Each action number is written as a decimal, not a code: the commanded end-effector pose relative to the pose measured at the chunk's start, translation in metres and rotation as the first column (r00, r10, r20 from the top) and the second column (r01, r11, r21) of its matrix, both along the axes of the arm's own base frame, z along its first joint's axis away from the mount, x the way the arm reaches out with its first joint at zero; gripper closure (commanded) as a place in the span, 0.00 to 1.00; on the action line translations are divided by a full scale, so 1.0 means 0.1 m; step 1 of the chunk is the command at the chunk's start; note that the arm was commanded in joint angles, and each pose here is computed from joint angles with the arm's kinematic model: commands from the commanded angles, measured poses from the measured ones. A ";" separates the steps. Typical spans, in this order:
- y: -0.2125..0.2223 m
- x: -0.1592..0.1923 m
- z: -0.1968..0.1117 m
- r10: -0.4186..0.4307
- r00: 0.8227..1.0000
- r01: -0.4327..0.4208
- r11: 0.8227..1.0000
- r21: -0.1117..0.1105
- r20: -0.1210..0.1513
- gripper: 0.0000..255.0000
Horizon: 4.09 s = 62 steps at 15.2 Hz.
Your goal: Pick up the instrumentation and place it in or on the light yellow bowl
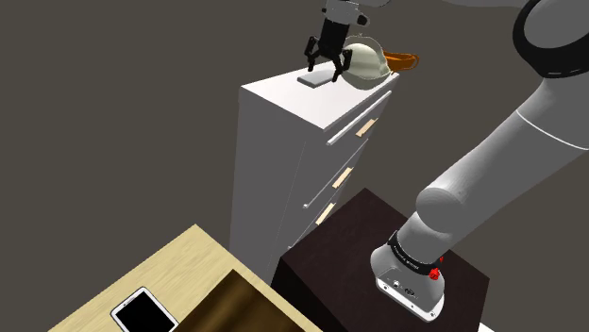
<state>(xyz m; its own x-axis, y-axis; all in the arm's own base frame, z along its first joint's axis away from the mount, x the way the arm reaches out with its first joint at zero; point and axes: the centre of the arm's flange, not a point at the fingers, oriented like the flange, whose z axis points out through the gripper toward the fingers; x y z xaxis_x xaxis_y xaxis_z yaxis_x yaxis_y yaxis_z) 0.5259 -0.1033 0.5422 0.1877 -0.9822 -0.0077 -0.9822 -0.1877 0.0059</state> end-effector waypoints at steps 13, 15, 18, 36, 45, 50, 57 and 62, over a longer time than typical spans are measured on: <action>-0.02 0.00 -0.01 -0.002 1.000 0.002 1.000 0.000 -0.002 1.00; -0.02 0.00 0.09 -0.002 1.000 0.002 1.000 0.000 -0.002 1.00; -0.02 0.00 0.25 -0.002 1.000 0.002 1.000 0.000 -0.002 1.00; -0.02 0.00 1.20 -0.002 1.000 0.002 1.000 0.000 -0.002 1.00; -0.02 0.00 1.68 -0.002 1.000 0.002 1.000 0.000 -0.002 1.00; -0.53 -0.10 1.71 -0.002 1.000 0.002 1.000 0.000 -0.002 1.00; -1.44 -0.28 1.72 -0.002 1.000 0.002 1.000 0.000 -0.002 1.00; -1.58 -0.31 1.51 -0.002 1.000 0.002 1.000 0.000 -0.002 1.00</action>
<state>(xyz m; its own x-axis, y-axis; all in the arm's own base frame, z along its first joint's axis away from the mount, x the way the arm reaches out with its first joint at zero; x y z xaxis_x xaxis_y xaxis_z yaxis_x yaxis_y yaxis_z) 0.4950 -0.2611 0.6974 0.1852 -0.9827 -0.0082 -0.9827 -0.1852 0.0086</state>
